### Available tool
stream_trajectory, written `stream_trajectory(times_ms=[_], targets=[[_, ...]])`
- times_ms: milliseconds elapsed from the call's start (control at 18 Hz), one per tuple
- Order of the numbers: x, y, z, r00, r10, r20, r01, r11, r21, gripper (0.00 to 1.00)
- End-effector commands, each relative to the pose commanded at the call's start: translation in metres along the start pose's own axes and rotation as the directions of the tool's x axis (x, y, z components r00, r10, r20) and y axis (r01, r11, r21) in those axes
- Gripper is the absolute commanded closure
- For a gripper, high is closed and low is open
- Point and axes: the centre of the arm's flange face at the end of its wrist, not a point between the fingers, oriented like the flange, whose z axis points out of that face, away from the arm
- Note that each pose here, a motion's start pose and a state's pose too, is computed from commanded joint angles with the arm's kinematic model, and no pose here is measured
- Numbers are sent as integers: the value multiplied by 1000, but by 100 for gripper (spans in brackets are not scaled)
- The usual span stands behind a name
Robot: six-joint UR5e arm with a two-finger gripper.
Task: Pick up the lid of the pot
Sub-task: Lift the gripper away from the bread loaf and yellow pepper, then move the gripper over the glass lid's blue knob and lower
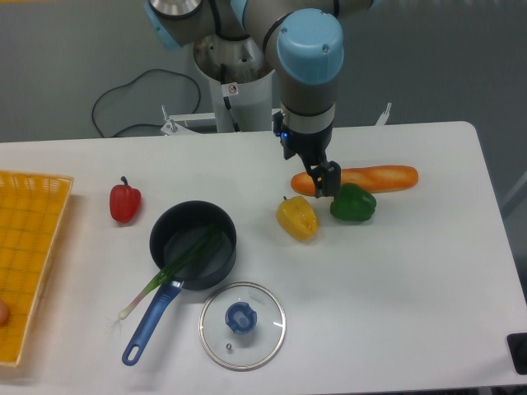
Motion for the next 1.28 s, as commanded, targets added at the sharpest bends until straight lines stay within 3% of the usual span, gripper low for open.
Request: stream_trajectory(times_ms=[444, 667, 1056, 1278], targets=[[8, -7, 6, 1000, 4, -25, -4, 1000, -5, 0], [19, -9, 32, 997, 6, -71, -5, 1000, 5, 0], [28, -14, 46, 995, 12, -100, -12, 1000, 4, 0], [22, -21, 43, 989, -112, -93, 111, 994, -9, 0]])
